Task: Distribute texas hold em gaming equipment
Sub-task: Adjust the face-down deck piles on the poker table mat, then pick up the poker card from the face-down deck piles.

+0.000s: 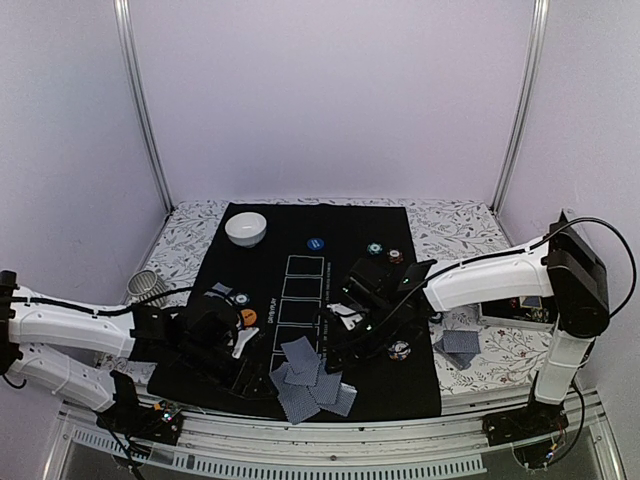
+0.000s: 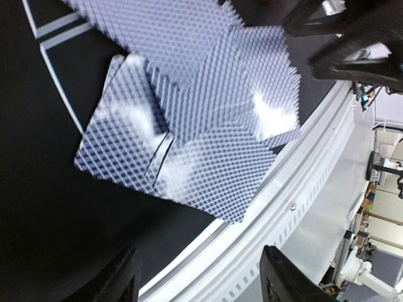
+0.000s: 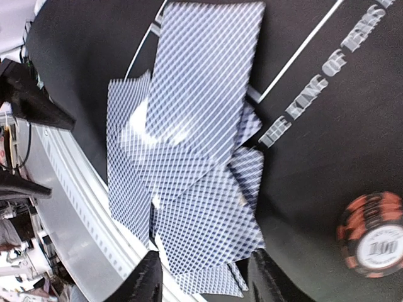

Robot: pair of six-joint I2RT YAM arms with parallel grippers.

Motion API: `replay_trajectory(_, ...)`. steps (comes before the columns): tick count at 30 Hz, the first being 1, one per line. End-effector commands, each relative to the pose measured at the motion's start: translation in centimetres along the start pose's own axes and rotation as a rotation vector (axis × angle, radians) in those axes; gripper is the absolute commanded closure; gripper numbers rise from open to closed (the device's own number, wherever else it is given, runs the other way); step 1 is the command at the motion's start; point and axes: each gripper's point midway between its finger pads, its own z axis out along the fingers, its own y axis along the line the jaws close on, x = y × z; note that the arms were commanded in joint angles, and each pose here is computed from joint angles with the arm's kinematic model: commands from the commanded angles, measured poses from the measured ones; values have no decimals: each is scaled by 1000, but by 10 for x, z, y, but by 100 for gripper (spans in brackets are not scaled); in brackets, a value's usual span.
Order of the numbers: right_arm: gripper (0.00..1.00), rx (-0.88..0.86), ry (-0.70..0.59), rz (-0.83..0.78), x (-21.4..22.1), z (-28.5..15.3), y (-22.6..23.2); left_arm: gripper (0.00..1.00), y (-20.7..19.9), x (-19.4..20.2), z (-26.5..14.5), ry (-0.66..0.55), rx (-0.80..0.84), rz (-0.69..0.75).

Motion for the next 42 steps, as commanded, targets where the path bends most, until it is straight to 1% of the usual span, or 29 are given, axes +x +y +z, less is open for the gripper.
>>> replay_trajectory(1, 49, 32, 42, 19, 16, 8, -7, 32, -5, 10, 16, 34, 27, -23)
replay_trajectory(4, 48, 58, 54, 35, 22, 9, -15, 31, -1, 13, 26, 57, 9, -4)
replay_trajectory(6, 48, 54, 75, 38, 28, 15, -16, 32, -3, 10, 31, 51, 18, 12)
replay_trajectory(10, 51, 11, 100, 27, 33, 26, -9, 36, -9, 4, 35, 28, 45, 43)
replay_trajectory(15, 52, -23, 100, 18, 26, 35, -4, 40, -6, 5, 46, 43, 51, 50)
replay_trajectory(20, 53, -135, 91, -11, 19, 35, 17, 42, -7, 3, 51, 34, 66, 62)
replay_trajectory(26, 54, -247, 82, -23, 12, 37, 37, 43, -23, -12, 47, -27, 116, 105)
replay_trajectory(32, 55, -282, 68, -23, 6, 36, 44, 48, -23, -13, 54, -22, 126, 112)
replay_trajectory(37, 62, -286, 63, -16, 4, 38, 45, 51, -25, -16, 58, -22, 138, 107)
replay_trajectory(40, 64, -281, 55, -16, 3, 37, 45, 53, -23, -18, 57, -37, 120, 108)
replay_trajectory(42, 69, -268, 52, -9, 4, 38, 41, 53, -19, -18, 57, -41, 101, 106)
